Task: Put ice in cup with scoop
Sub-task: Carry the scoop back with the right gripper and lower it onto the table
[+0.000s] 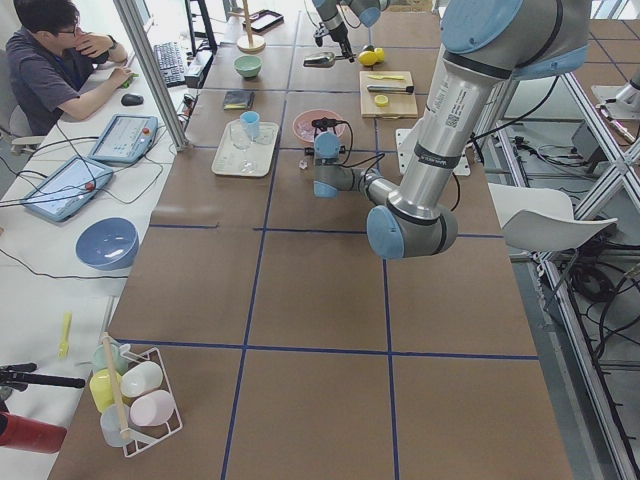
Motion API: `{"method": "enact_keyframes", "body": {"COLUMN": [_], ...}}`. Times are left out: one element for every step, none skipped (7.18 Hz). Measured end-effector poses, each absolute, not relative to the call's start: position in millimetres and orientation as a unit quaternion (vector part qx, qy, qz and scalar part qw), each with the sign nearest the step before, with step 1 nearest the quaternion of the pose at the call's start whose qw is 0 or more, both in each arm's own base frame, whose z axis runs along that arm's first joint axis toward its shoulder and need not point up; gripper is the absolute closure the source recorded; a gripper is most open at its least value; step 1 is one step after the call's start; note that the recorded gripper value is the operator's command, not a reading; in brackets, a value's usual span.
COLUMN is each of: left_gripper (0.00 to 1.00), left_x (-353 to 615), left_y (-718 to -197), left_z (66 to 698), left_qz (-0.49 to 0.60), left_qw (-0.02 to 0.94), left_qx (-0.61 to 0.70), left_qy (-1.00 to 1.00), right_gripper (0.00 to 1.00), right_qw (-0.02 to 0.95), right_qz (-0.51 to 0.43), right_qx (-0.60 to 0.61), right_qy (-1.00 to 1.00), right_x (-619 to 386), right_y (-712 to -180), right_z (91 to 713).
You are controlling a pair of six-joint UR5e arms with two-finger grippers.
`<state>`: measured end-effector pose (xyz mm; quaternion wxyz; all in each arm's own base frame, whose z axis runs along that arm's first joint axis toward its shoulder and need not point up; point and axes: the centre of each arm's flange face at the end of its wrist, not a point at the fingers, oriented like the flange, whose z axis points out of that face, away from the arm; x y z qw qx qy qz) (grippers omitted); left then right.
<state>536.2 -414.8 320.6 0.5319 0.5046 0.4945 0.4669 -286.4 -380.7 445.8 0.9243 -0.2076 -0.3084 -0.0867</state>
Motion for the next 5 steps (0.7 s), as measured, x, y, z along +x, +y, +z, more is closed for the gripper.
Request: {"method": "enact_keyframes", "body": {"left_gripper": [0.0,0.0,0.0,0.0,0.0], "left_x": [536,536,536,536,536], "left_y": [-415,-415,-415,-415,-415], "left_z": [321,321,321,321,320], "left_qz": [0.467,0.467,0.467,0.467,0.467], "left_qw": [0.532,0.532,0.532,0.532,0.532], "left_qx": [0.505,0.504,0.504,0.504,0.505], "left_qy": [0.494,0.494,0.494,0.494,0.495], "right_gripper": [1.0,1.0,1.0,1.0,1.0], "right_qw": [0.928,0.93,0.931,0.933,0.934], "right_qz": [-0.075,-0.067,-0.061,-0.061,-0.061], "right_qx": [-0.208,-0.204,-0.202,-0.201,-0.201], "right_qy": [-0.301,-0.298,-0.297,-0.292,-0.29], "right_x": [-303,-319,-332,-342,-348], "right_y": [-376,-374,-372,-370,-369], "right_z": [457,469,480,489,492]}}
